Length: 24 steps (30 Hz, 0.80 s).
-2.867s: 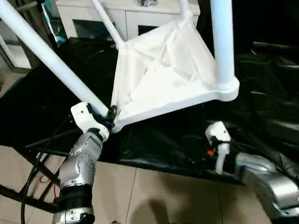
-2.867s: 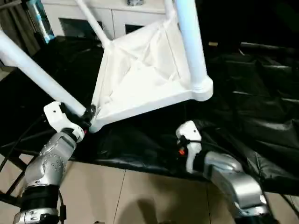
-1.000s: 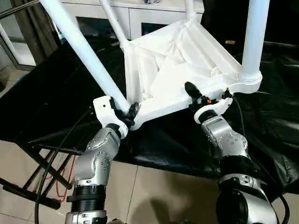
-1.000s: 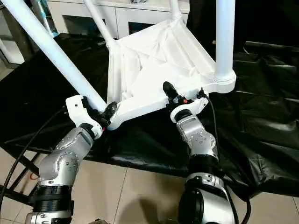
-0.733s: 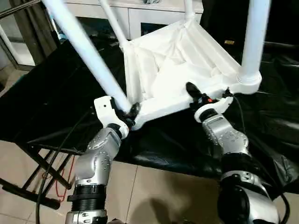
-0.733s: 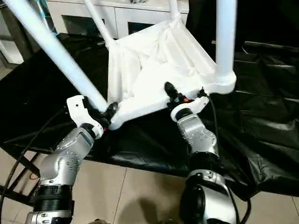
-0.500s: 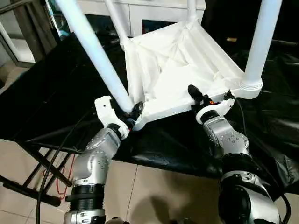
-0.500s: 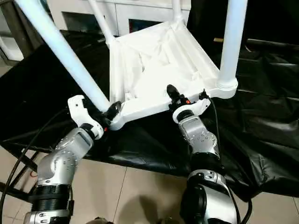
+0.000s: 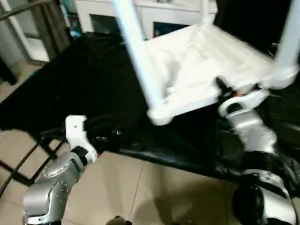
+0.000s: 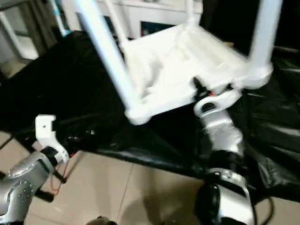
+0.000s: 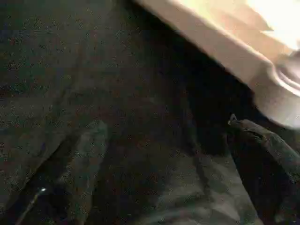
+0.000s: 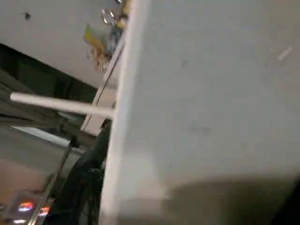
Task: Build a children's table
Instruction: Flip table
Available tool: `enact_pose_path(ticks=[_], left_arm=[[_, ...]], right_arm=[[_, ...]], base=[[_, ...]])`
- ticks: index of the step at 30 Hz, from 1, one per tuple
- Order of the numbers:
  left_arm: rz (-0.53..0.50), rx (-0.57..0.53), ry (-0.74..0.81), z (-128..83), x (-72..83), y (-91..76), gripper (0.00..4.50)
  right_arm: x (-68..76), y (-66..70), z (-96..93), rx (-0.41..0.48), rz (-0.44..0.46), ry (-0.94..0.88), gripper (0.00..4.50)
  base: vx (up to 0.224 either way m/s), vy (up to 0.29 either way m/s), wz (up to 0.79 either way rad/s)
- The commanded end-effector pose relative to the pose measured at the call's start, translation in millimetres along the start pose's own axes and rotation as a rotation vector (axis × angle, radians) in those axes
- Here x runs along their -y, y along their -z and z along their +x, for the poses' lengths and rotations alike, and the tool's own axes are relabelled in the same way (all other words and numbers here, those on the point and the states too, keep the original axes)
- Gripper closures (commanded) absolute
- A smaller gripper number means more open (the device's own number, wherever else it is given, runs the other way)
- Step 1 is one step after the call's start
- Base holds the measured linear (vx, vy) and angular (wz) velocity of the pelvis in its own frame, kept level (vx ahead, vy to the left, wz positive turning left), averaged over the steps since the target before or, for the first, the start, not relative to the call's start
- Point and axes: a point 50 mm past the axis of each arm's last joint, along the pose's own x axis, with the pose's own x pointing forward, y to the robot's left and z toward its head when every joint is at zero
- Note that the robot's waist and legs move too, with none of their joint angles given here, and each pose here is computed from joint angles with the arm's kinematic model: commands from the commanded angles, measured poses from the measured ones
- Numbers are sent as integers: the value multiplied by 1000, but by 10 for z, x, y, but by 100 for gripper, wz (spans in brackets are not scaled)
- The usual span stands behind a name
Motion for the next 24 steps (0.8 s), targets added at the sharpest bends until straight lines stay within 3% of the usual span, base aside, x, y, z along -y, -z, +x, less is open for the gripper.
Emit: enact_pose_path(ticks=[1,6,9,11,14,17,24], left_arm=[[95,19,100,55,180,-109,0],[227,83,244,158,448,-331,0],[245,103,280,180,530,-375,0],[298,107,359,204,716,-405,0],[307,100,427,205,846,-404,0],[305,103,472,222,914,-420,0],[351,120,389,292,869,-487,0]], right_arm=[[-134,-198,-35,65,-209,7,252],[-196,-283,-116,106,-360,45,252],[-217,-291,-134,114,-404,52,252],[-231,-320,-174,146,-492,103,252],[-236,-333,-176,174,-572,148,252],[-226,-325,-142,184,-606,198,252],[-283,-231,-89,153,-676,187,252]], base=[[-65,8,18],[0,0,0],[0,0,0],[0,0,0],[0,0,0],[0,0,0],[0,0,0]])
